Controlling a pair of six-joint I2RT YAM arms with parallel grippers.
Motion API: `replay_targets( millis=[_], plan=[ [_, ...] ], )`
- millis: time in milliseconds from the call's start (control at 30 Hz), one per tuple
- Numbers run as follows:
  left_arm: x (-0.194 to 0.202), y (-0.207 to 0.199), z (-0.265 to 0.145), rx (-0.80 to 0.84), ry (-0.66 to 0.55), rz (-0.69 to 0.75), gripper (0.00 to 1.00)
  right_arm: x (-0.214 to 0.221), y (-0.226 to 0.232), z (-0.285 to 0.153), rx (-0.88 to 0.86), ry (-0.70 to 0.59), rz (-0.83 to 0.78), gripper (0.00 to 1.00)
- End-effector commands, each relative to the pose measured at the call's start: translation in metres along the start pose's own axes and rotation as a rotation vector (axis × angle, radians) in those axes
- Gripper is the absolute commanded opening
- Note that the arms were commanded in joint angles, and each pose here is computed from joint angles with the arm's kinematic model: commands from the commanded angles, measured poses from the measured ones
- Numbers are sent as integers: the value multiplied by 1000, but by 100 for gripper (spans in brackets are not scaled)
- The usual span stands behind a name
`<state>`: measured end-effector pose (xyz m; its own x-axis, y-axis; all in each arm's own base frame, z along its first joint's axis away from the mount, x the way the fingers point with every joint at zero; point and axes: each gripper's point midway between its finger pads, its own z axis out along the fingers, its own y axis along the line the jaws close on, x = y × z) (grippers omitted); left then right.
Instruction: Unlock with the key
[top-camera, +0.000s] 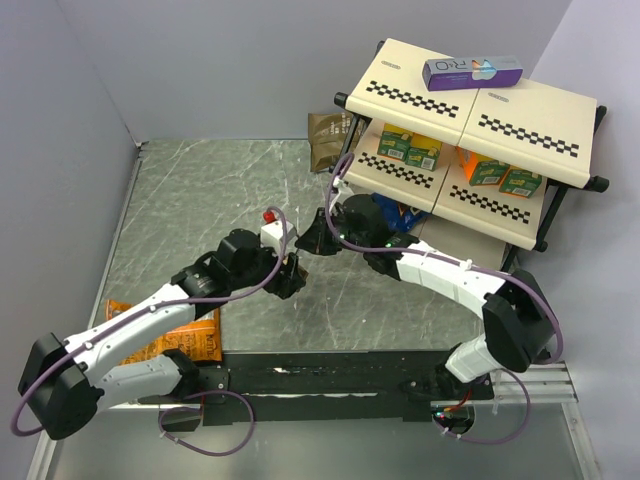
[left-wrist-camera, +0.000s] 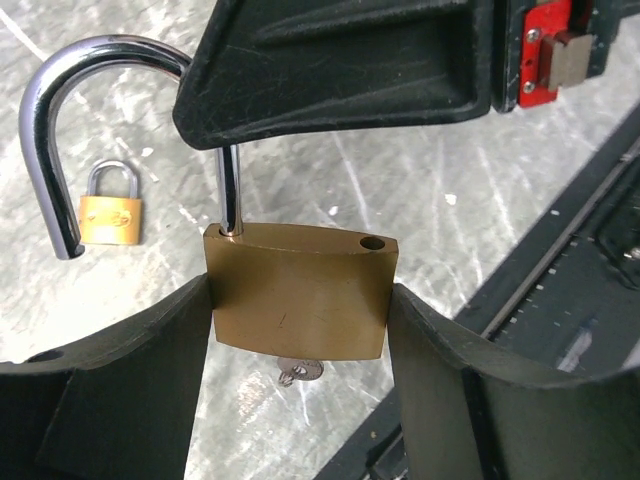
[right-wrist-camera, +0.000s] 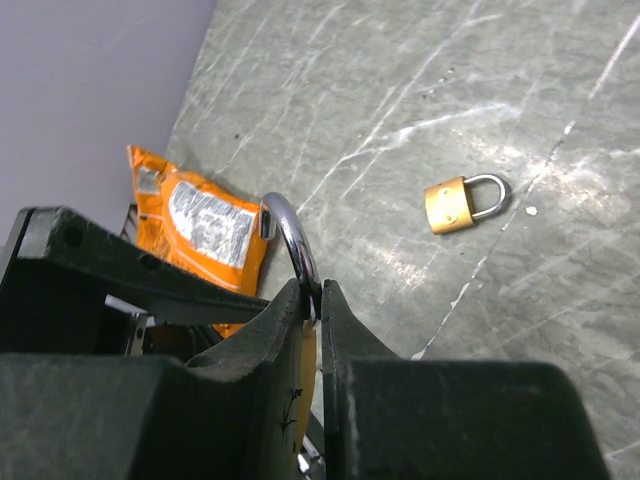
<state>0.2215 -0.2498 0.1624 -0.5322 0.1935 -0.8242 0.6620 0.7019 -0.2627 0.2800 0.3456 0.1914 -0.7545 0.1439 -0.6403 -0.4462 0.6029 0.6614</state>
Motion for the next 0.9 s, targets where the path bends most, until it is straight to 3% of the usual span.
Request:
replay_targets(
  millis=[0, 533, 633, 733, 767, 867],
  plan=[
    [-30, 28, 1, -186, -76, 7, 1, -21, 33, 1, -60, -44, 52, 0],
    [-22, 29, 27, -237, 25, 33, 1, -17, 14, 20, -9, -61, 101, 2],
    [-15, 28, 33, -228, 62, 32, 1, -18, 12, 20, -13, -70, 99, 16],
    [-10, 33, 35, -236, 90, 28, 1, -15, 15, 18, -71, -79, 95, 38],
    [-9, 33, 36, -228, 98, 19, 1, -19, 13, 14, -79, -92, 101, 52],
    [-8, 43, 38, -235, 110, -22, 1, -22, 4, 4, -102, -121, 116, 72]
  ],
)
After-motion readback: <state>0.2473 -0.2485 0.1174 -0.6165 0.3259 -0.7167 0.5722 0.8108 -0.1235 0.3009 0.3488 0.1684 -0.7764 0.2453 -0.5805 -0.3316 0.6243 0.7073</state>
